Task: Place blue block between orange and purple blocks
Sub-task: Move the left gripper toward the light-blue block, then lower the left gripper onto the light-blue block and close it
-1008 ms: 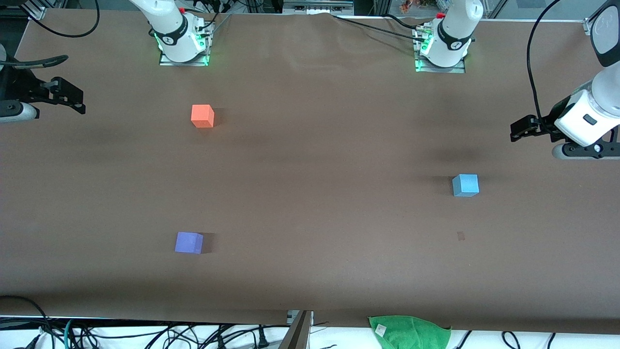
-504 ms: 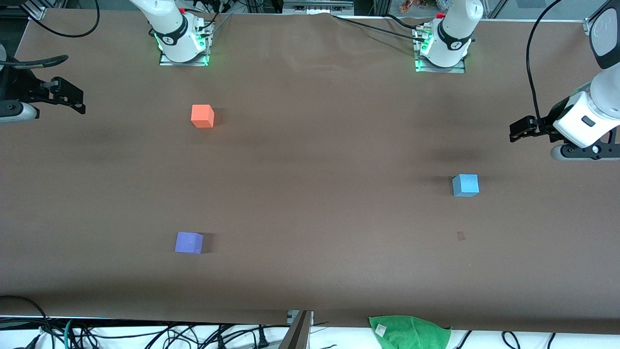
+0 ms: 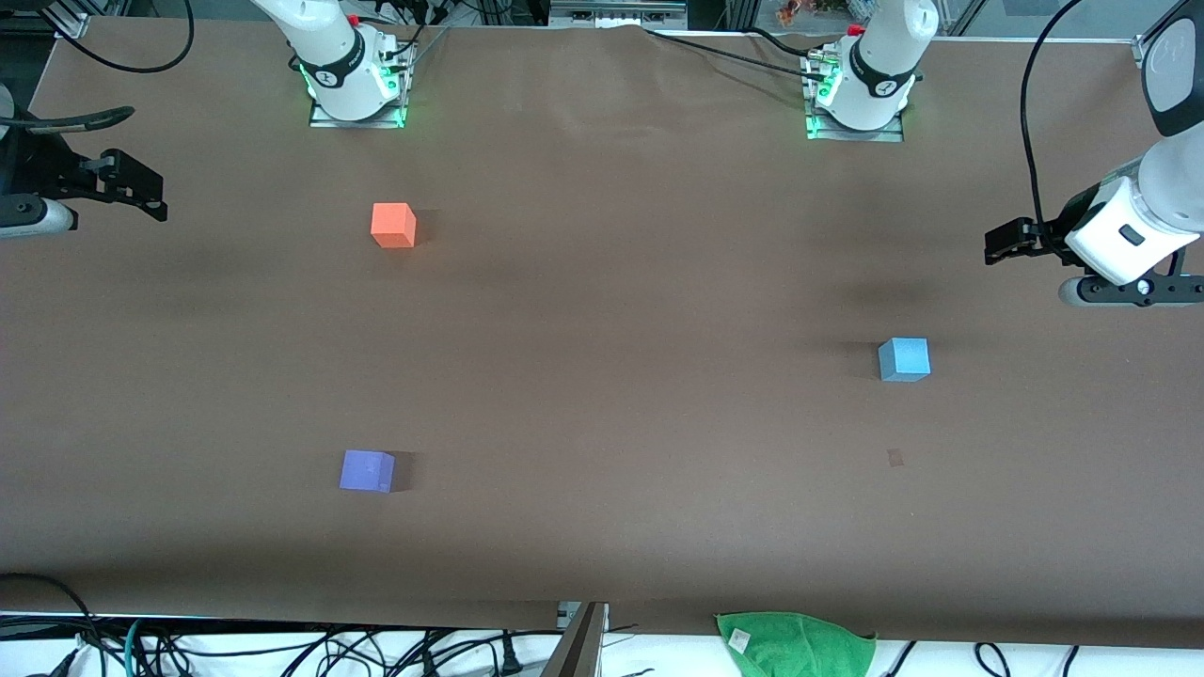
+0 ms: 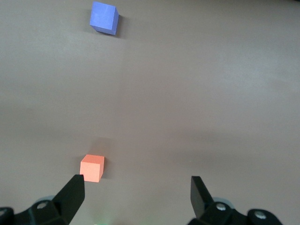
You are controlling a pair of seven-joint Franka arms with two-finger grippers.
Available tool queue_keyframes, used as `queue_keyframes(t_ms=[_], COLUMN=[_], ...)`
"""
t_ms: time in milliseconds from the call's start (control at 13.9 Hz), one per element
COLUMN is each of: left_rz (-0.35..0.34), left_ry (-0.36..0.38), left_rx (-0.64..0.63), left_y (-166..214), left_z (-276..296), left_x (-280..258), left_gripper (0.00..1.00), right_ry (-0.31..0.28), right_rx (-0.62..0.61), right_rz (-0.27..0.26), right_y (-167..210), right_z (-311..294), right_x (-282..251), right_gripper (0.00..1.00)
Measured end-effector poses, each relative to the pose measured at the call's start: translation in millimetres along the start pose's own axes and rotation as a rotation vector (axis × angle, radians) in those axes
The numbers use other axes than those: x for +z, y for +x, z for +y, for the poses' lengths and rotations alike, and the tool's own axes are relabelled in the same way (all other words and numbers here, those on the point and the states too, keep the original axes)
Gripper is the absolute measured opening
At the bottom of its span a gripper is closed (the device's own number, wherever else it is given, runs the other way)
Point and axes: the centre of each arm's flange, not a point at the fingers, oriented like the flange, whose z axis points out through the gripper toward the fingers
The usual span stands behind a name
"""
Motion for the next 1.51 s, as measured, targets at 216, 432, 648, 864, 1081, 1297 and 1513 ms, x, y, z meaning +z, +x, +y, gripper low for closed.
queue_keyframes(t_ms=[216,432,648,864,1081,1297,1513], left_rz=[-0.046,-0.046,-0.053,-0.107,-0.155,-0.115,0.077], left_ry=[0.001,0.001,0.001,0.003,0.004,0.004,0.066], left_rx=[0.001,0.000,0.002,0.009,0.017,0.028,0.088], left_y=[5.2,13.3,26.0,27.6,23.5,27.9,35.8], left_z=[0.4,0.4,1.6,4.8,7.5,12.7,32.9], left_x=[15.1,16.1,13.2,23.3,31.7,36.3,50.3], left_gripper=[1.00,1.00,1.00,1.00,1.00,1.00,1.00], right_ry=[0.000,0.000,0.000,0.000,0.000,0.000,0.000], right_rx=[0.000,0.000,0.000,0.000,0.000,0.000,0.000], right_rz=[0.000,0.000,0.000,0.000,0.000,0.000,0.000], right_y=[0.0,0.0,0.0,0.0,0.0,0.0,0.0], right_z=[0.0,0.0,0.0,0.0,0.0,0.0,-0.1], right_x=[0.0,0.0,0.0,0.0,0.0,0.0,0.0], right_gripper=[1.00,1.00,1.00,1.00,1.00,1.00,1.00])
